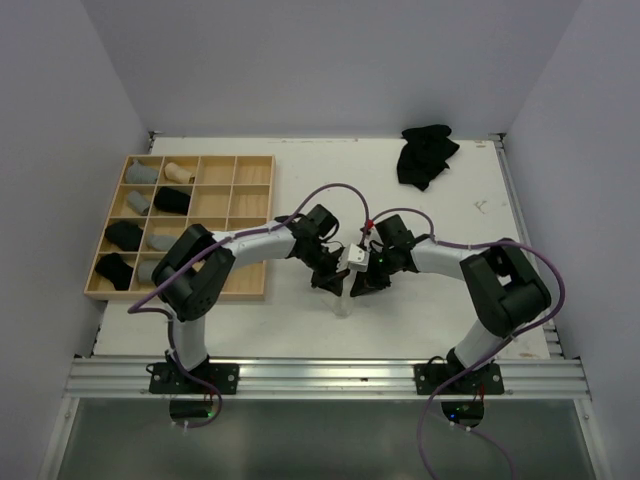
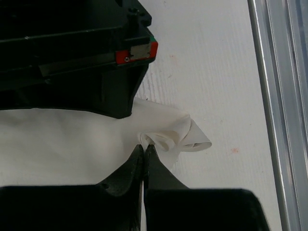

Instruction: Roll the underwear

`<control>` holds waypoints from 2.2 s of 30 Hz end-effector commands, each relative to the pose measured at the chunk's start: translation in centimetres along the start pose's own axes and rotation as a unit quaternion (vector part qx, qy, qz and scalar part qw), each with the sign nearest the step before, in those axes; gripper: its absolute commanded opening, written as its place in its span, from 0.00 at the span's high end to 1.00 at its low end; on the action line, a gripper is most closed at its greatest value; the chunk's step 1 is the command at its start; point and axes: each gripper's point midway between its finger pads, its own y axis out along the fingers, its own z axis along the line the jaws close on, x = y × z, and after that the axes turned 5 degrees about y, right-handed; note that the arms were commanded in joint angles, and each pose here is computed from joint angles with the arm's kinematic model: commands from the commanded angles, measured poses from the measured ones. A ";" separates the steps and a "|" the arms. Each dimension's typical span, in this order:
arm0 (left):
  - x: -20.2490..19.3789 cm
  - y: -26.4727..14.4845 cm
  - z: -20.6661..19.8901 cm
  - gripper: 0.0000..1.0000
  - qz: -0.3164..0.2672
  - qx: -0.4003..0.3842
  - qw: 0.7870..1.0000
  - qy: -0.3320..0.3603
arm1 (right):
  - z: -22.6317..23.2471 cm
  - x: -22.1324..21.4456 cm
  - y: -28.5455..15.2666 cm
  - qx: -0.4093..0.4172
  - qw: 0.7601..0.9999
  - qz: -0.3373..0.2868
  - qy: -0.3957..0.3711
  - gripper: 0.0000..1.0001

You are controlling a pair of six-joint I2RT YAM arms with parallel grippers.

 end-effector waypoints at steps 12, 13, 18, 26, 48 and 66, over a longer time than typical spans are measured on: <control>-1.2 1.7 3.7 1.00 0.011 0.048 0.998 -0.038 | -2.1 0.7 -0.1 -0.057 0.998 -0.018 -0.019 0.97; -1.8 1.9 3.6 1.00 0.014 0.044 0.998 -0.049 | -2.3 1.0 -0.7 -0.070 0.997 -0.030 -0.021 0.95; -3.7 2.2 3.3 1.00 0.022 0.033 0.992 -0.118 | 0.0 3.0 -4.9 -0.049 0.992 -0.109 -0.037 0.91; -5.1 2.9 3.0 1.00 0.039 0.000 0.979 -0.202 | 3.3 0.4 -10.7 0.026 0.977 -0.180 -0.112 0.76; -10.1 4.0 1.4 0.89 0.109 -0.069 0.942 -0.310 | 10.0 -3.0 -3.8 -0.106 0.809 -0.154 -0.557 0.51; -11.4 3.7 2.0 0.88 0.115 -0.056 0.936 -0.327 | 5.7 -4.8 -0.6 -0.176 0.776 -0.053 -0.603 0.59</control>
